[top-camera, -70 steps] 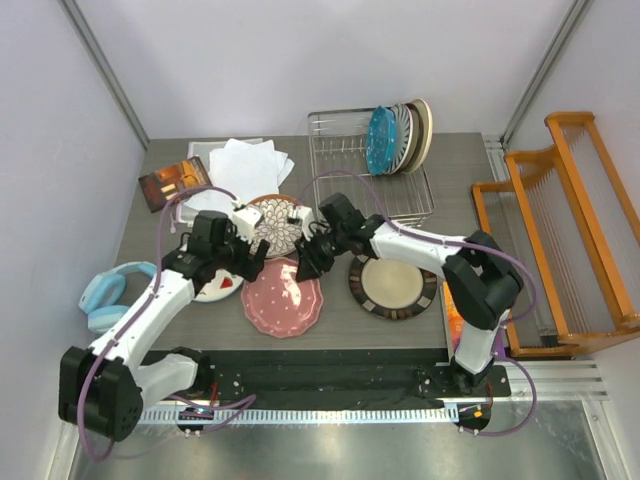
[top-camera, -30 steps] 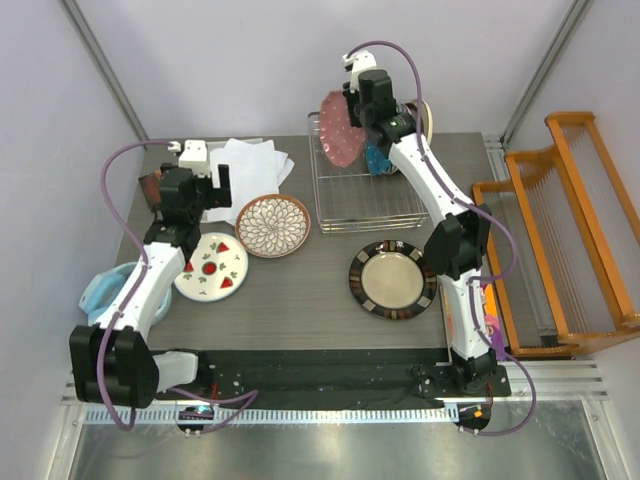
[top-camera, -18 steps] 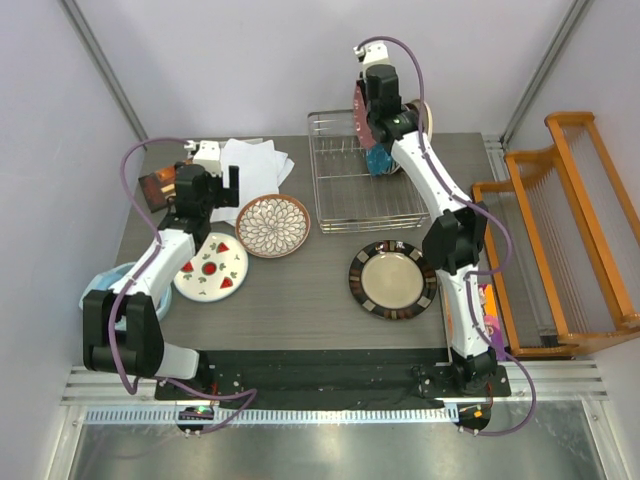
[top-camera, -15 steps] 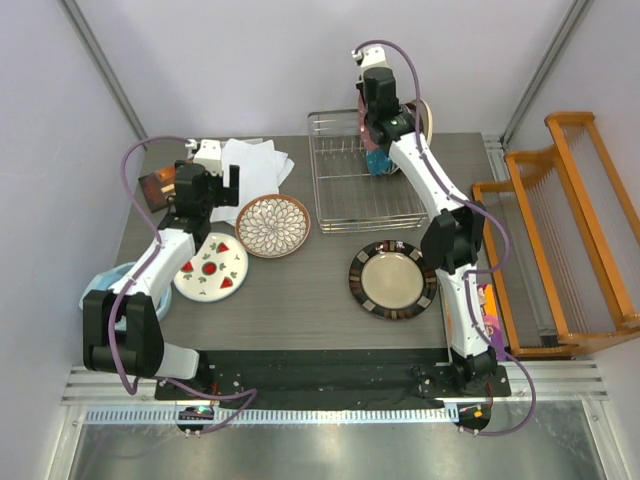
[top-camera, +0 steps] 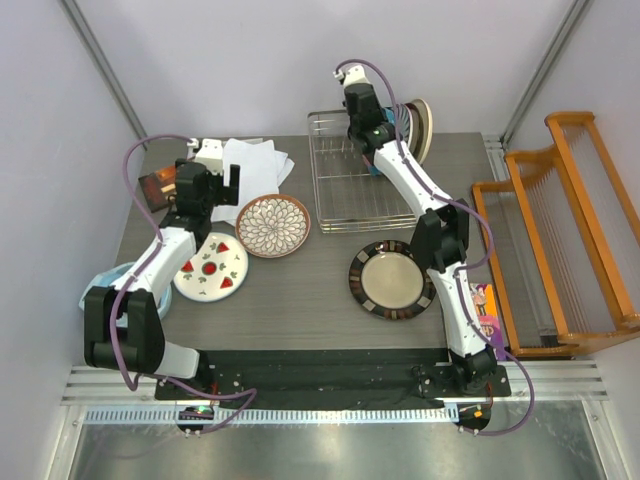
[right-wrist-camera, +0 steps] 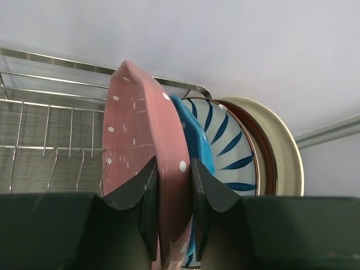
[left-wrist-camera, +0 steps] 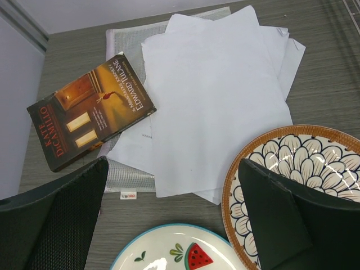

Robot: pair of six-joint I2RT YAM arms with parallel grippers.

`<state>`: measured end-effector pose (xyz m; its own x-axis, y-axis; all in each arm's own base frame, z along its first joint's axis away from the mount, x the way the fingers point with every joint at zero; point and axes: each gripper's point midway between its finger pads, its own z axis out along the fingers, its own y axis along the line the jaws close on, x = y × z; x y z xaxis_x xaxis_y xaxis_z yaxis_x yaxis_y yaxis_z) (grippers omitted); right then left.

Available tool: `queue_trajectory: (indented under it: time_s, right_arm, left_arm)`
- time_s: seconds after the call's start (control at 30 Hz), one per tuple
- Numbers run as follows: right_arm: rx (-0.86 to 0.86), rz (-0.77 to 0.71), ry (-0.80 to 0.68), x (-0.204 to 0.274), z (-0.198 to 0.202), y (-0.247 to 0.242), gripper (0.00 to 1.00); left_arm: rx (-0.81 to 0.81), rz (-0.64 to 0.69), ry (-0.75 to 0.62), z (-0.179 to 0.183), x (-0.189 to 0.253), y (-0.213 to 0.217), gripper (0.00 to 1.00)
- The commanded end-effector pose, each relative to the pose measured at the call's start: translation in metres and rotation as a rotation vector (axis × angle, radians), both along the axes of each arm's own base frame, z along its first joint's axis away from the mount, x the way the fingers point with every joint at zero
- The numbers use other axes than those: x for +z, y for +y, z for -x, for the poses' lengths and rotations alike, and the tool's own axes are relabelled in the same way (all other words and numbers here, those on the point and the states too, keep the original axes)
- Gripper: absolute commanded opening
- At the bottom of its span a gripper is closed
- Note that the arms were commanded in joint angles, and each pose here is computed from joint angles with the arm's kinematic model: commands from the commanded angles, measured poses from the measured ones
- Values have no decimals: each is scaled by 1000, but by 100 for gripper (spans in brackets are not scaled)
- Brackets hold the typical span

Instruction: Load the plates into the dish rack

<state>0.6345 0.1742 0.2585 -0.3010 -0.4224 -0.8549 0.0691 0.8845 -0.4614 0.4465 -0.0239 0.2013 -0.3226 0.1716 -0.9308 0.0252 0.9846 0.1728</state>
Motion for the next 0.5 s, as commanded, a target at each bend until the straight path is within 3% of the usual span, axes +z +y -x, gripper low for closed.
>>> queue_trajectory:
  time_s: [0.0, 0.27, 0.3, 0.4, 0.47]
  right_arm:
    - [-55, -48, -152, 53, 1, -5, 1]
    - [-57, -12, -79, 18, 2, 1, 1]
    - [-53, -9, -72, 17, 3, 1, 8]
    - [-35, -4, -57, 16, 6, 5, 42]
    - [-38, -10, -60, 22, 11, 4, 49]
  left_arm:
    - [19, 1, -76, -10, 25, 1, 98]
    - [17, 6, -48, -8, 15, 1, 98]
    - [15, 9, -42, -8, 13, 0, 98]
    - [8, 25, -29, -8, 12, -3, 99]
    - [-1, 36, -16, -7, 10, -5, 100]
